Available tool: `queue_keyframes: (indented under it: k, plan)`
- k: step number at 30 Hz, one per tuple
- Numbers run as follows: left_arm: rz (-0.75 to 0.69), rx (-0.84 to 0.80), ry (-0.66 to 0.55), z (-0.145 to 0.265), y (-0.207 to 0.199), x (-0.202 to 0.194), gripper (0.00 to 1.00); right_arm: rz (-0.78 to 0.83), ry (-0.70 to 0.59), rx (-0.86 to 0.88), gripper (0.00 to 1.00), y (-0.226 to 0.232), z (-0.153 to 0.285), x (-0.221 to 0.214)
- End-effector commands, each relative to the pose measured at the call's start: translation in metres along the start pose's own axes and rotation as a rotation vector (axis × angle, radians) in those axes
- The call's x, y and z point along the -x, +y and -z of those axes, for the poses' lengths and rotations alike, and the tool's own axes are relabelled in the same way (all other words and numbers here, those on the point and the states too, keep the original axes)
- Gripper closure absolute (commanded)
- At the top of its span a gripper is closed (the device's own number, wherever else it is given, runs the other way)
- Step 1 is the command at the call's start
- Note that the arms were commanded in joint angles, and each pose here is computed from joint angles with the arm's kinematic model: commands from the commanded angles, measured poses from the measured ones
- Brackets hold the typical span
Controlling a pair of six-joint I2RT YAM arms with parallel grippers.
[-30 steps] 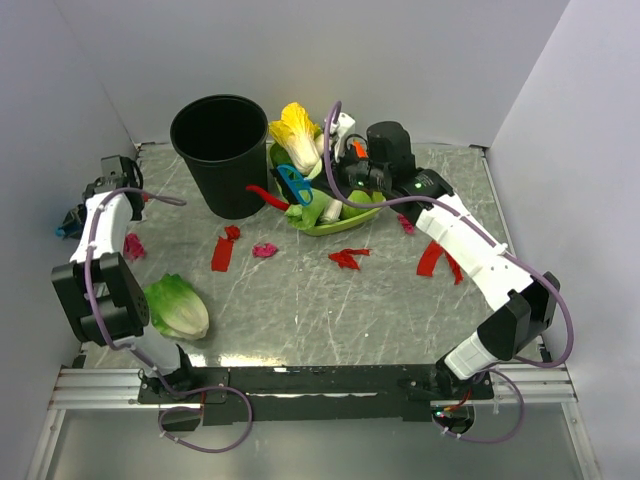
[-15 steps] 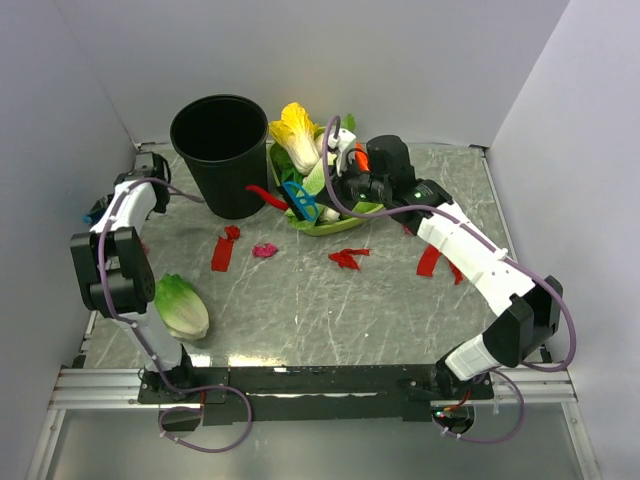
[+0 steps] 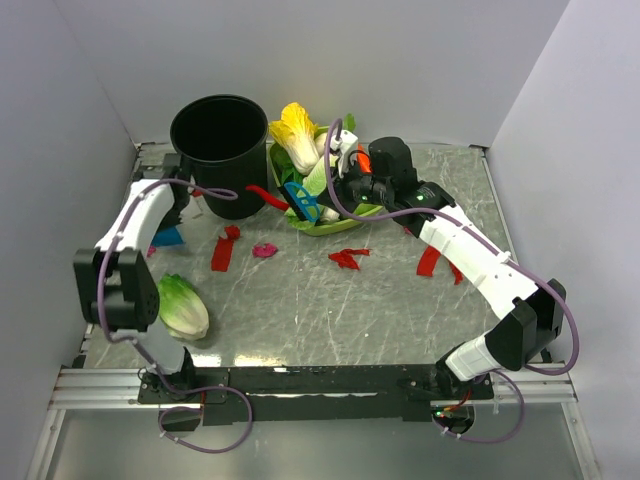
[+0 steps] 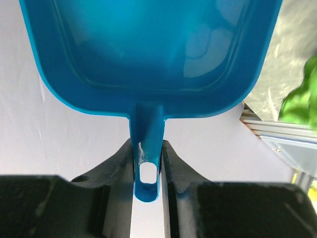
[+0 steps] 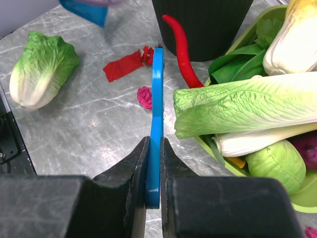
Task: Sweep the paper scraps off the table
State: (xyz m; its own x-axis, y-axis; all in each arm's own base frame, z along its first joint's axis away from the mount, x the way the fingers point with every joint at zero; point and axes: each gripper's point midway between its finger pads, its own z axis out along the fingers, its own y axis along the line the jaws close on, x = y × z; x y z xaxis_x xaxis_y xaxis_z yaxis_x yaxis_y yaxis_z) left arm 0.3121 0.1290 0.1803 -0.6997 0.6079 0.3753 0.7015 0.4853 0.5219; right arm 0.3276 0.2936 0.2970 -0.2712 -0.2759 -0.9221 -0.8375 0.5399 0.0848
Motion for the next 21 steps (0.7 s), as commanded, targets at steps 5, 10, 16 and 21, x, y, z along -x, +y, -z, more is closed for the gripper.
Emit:
queue_keyframes:
  k: [5,10,16,21]
  plan:
    - [0.114,0.186,0.122,0.015,0.048,-0.077,0.99,0.017,-0.064,0.005,1.00,0.002,0.008,0.017]
    - [0.118,0.173,0.233,0.010,0.070,-0.091,0.99,-0.003,-0.075,0.034,1.00,0.006,0.004,0.023]
    - [0.062,0.224,0.324,-0.003,0.091,-0.096,0.99,0.004,-0.068,0.040,1.00,0.006,0.001,0.021]
    - [0.046,0.219,0.374,-0.021,0.085,-0.090,0.99,-0.003,-0.075,0.034,1.00,0.007,0.005,0.022]
